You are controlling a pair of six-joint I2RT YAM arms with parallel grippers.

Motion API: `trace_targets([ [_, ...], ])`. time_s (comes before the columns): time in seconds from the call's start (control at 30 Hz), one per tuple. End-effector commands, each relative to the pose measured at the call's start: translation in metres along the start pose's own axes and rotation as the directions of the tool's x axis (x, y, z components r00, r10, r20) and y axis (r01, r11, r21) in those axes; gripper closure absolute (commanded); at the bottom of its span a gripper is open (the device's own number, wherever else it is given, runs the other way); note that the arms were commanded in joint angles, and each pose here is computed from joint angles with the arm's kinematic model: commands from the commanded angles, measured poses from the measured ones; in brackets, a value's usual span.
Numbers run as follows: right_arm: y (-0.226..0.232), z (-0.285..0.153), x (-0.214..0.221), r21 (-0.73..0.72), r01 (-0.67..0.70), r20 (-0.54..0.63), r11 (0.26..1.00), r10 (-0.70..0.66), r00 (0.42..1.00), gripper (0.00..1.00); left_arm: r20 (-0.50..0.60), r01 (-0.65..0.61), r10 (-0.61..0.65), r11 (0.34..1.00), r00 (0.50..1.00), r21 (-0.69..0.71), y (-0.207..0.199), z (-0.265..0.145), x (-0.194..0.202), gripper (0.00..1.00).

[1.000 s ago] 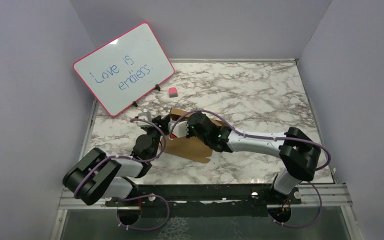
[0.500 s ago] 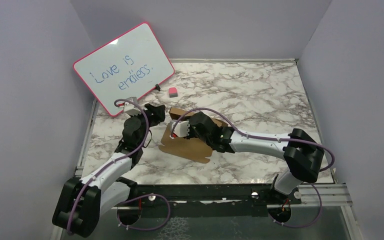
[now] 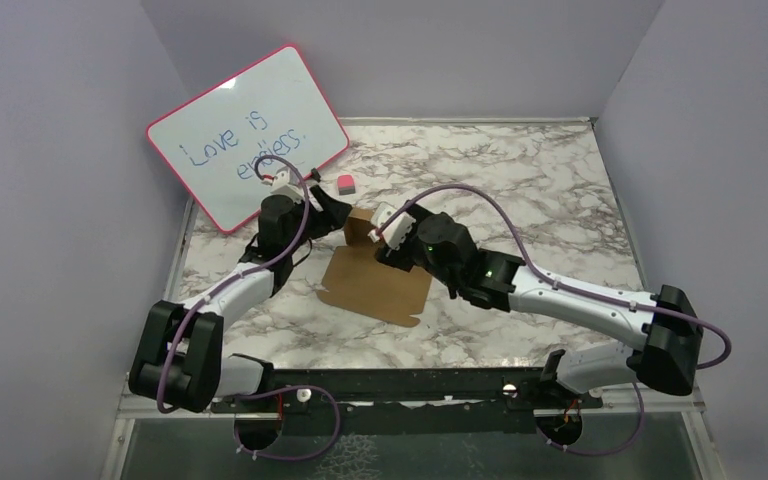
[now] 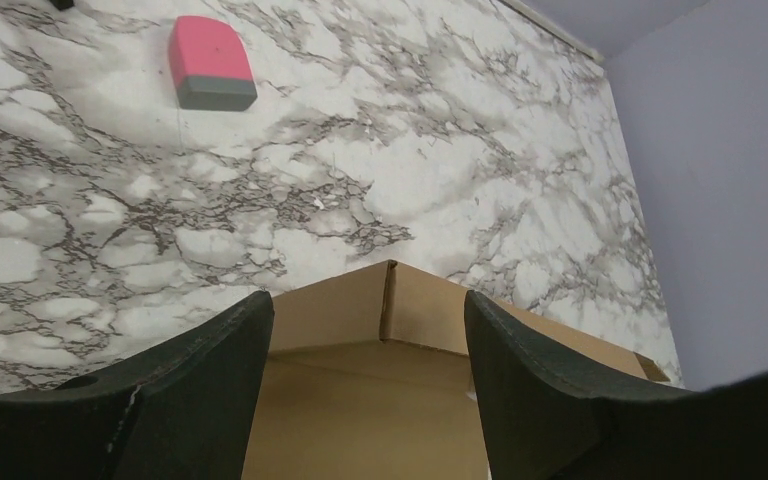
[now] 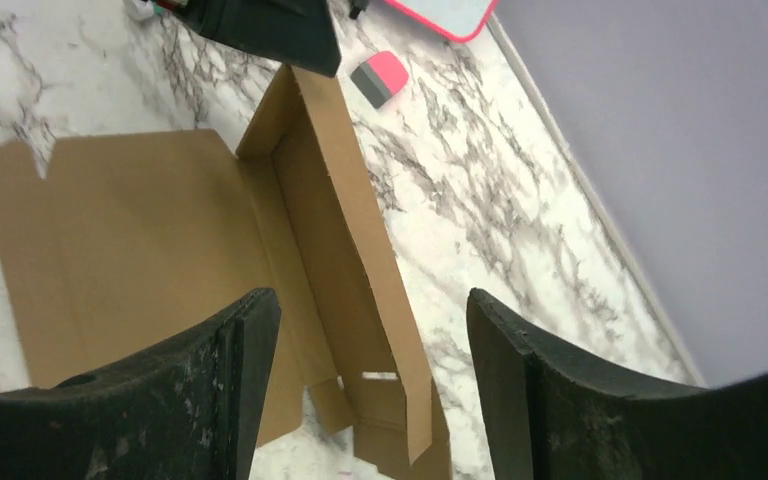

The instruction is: Fold the paper box

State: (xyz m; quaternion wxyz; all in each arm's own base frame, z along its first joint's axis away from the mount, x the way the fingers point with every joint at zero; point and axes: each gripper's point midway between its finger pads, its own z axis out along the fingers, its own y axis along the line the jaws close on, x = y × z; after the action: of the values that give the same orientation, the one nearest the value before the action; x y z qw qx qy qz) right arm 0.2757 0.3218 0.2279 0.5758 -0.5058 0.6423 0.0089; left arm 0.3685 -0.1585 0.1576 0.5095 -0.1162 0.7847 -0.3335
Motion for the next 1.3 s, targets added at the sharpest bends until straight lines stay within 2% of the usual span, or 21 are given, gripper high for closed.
trace_targets([
  [0.0, -0.016, -0.018, 0.02, 0.133, -0.338, -0.049, 0.932, 0.347, 0.937, 0.26, -0.051, 0.011, -0.007, 0.997, 0.999, 0.082, -0.02, 0.004, -0.003, 0.29],
  [0.1, -0.017, -0.027, 0.031, 0.176, -0.48, -0.04, 0.859, 0.494, 0.869, 0.27, -0.064, 0.006, 0.0, 0.996, 0.998, 0.085, -0.02, 0.008, -0.002, 0.29],
  [0.17, -0.019, -0.031, 0.038, 0.203, -0.583, -0.018, 0.787, 0.598, 0.801, 0.27, -0.087, 0.006, 0.002, 0.995, 0.996, 0.097, -0.022, 0.01, 0.001, 0.3],
  [0.33, -0.022, -0.03, 0.058, 0.243, -0.718, -0.018, 0.653, 0.743, 0.669, 0.32, -0.143, 0.019, -0.002, 0.993, 0.99, 0.116, -0.023, 0.015, 0.012, 0.33],
  [0.47, -0.021, -0.025, 0.062, 0.25, -0.784, 0.016, 0.568, 0.808, 0.59, 0.37, -0.181, 0.03, -0.007, 0.992, 0.983, 0.122, -0.02, 0.018, 0.022, 0.36],
  [0.87, -0.027, -0.003, 0.09, 0.332, -0.834, 0.046, 0.441, 0.875, 0.482, 0.48, -0.216, 0.039, -0.011, 0.991, 0.976, 0.125, -0.019, 0.02, 0.03, 0.42],
  [1.07, -0.013, 0.004, 0.096, 0.315, -0.856, 0.015, 0.41, 0.9, 0.436, 0.5, -0.23, 0.051, -0.021, 0.991, 0.973, 0.125, -0.018, 0.018, 0.034, 0.42],
  [1.27, 0.002, 0.006, 0.102, 0.293, -0.882, -0.009, 0.369, 0.924, 0.383, 0.56, -0.248, 0.065, -0.031, 0.989, 0.968, 0.131, -0.018, 0.016, 0.039, 0.43],
])
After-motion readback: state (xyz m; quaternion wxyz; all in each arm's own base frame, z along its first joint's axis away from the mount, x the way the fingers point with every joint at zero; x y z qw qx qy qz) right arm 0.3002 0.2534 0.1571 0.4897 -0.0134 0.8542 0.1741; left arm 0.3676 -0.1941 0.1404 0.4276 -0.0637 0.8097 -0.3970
